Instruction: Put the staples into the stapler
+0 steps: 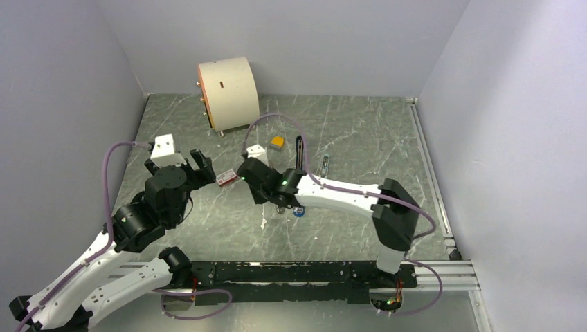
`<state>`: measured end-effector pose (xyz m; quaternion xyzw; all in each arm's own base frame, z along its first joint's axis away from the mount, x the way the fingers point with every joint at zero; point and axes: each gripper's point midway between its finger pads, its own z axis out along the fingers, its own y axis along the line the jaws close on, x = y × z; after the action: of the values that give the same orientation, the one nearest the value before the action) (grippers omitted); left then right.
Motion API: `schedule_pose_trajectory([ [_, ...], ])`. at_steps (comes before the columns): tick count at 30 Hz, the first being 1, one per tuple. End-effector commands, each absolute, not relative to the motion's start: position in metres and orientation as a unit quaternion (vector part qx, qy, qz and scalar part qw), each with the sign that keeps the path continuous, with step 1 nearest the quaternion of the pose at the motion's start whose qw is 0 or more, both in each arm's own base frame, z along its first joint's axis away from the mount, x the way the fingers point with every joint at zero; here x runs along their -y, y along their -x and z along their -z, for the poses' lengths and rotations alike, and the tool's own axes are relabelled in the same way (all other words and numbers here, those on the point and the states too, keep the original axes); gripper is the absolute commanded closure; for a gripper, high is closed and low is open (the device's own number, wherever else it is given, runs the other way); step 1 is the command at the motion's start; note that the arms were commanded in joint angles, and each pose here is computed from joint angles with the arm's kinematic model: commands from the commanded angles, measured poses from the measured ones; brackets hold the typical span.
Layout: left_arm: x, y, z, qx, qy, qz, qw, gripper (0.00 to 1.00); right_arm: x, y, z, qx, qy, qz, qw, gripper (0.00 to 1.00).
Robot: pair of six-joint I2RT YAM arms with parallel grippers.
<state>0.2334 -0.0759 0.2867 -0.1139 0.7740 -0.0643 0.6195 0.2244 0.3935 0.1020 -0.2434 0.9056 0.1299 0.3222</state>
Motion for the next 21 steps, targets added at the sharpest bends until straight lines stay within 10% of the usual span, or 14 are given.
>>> schedule_pose_trajectory([
  [1, 0.065, -0.232, -0.286, -0.767, 0.134, 0.053, 0.625, 0.14, -0.370, -0.254, -0.133, -0.893, 0.171, -0.122, 0.397, 0.77],
  [21, 0.065, -0.234, -0.284, -0.765, 0.139, 0.050, 0.626, 0.14, -0.246, -0.308, -0.103, -0.908, -0.010, -0.055, 0.416, 0.76],
])
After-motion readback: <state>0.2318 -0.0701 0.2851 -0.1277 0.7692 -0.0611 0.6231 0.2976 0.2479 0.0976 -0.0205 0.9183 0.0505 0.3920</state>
